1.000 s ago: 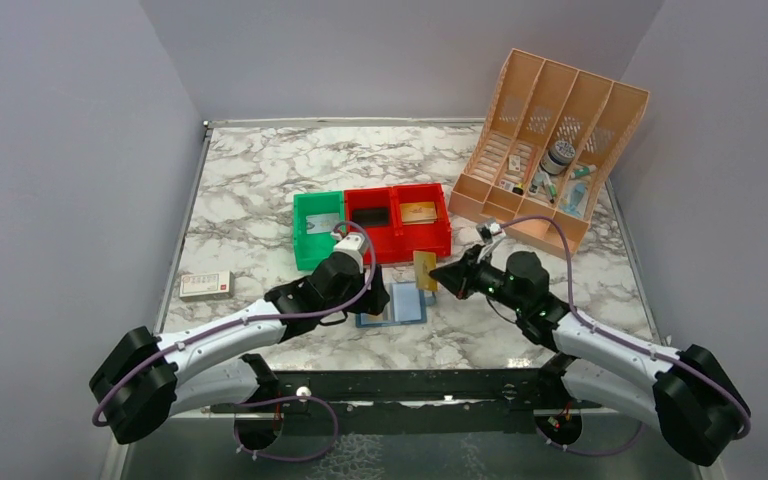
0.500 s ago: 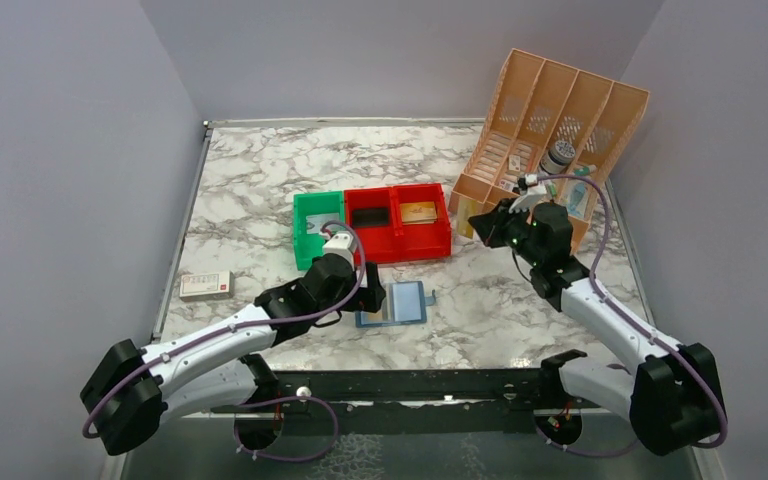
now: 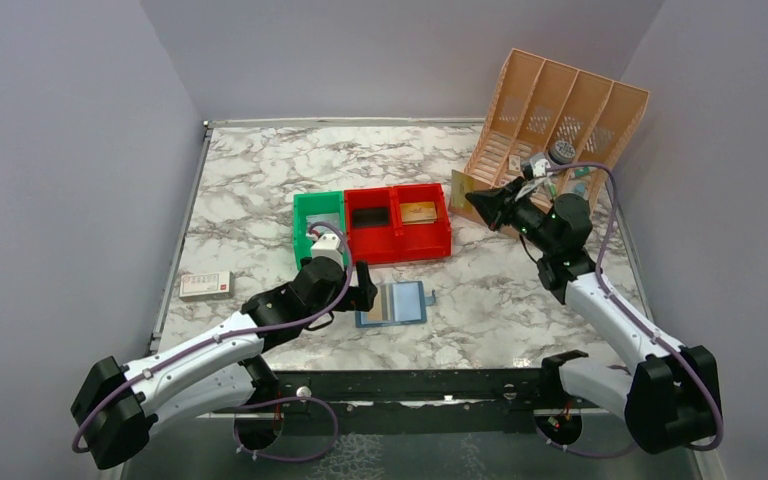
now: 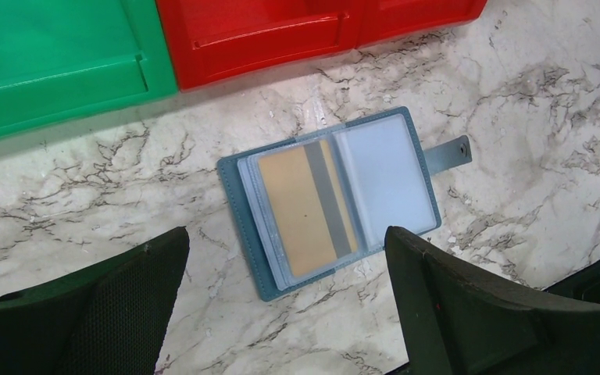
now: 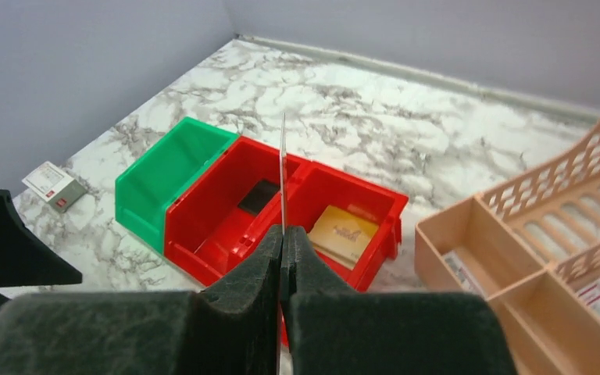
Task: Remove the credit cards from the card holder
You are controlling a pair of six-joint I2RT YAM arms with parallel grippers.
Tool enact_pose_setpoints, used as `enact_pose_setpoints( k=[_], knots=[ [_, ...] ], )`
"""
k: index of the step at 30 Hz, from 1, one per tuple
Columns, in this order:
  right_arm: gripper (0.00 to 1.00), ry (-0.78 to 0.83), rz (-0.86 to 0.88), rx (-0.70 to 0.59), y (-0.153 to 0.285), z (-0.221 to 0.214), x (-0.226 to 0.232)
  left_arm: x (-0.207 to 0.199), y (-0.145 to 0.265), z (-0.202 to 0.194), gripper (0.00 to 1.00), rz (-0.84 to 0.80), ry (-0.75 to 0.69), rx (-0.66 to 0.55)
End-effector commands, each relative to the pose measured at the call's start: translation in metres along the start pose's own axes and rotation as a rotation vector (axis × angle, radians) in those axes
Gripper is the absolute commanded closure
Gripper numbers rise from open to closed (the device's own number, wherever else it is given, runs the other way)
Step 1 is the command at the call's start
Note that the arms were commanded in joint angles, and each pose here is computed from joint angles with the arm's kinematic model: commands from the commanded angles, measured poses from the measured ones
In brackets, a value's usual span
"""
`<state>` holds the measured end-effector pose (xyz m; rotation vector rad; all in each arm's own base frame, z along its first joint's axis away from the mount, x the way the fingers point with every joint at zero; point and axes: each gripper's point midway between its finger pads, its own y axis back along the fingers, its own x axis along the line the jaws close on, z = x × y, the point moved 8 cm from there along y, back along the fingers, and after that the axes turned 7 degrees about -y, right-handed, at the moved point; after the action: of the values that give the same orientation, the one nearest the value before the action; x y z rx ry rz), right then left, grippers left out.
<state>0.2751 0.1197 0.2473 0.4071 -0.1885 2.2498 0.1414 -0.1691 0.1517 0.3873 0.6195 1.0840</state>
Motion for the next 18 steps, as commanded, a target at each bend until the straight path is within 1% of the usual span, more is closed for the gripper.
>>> enact_pose_setpoints(
  k=[1, 4, 9, 11, 14, 18],
  knots=[
    [0.99, 0.251, 0.109, -0.093, -0.01, 0.016, 0.004, 0.008, 0.002, -0.001, 0.01, 0.045, 0.004, -0.011],
    [0.99, 0.374, 0.127, -0.049, -0.023, 0.01, 0.009, 0.008, 0.001, -0.002, 0.01, 0.049, 0.004, -0.01],
    [0.99, 0.718, 0.12, 0.078, -0.042, -0.018, 0.017, 0.01, 0.0, -0.004, 0.01, 0.063, -0.003, 0.004],
    [0.99, 0.819, 0.135, 0.142, -0.045, -0.029, 0.017, 0.011, 0.001, -0.004, 0.01, 0.068, -0.005, 0.005],
    [0.99, 0.848, 0.115, 0.237, -0.051, -0.038, 0.009, 0.012, 0.0, -0.005, 0.01, 0.07, -0.007, 0.005],
    [0.99, 0.91, 0.111, 0.276, -0.056, -0.047, 0.001, 0.011, -0.002, -0.006, 0.01, 0.066, -0.011, 0.014]
  ],
)
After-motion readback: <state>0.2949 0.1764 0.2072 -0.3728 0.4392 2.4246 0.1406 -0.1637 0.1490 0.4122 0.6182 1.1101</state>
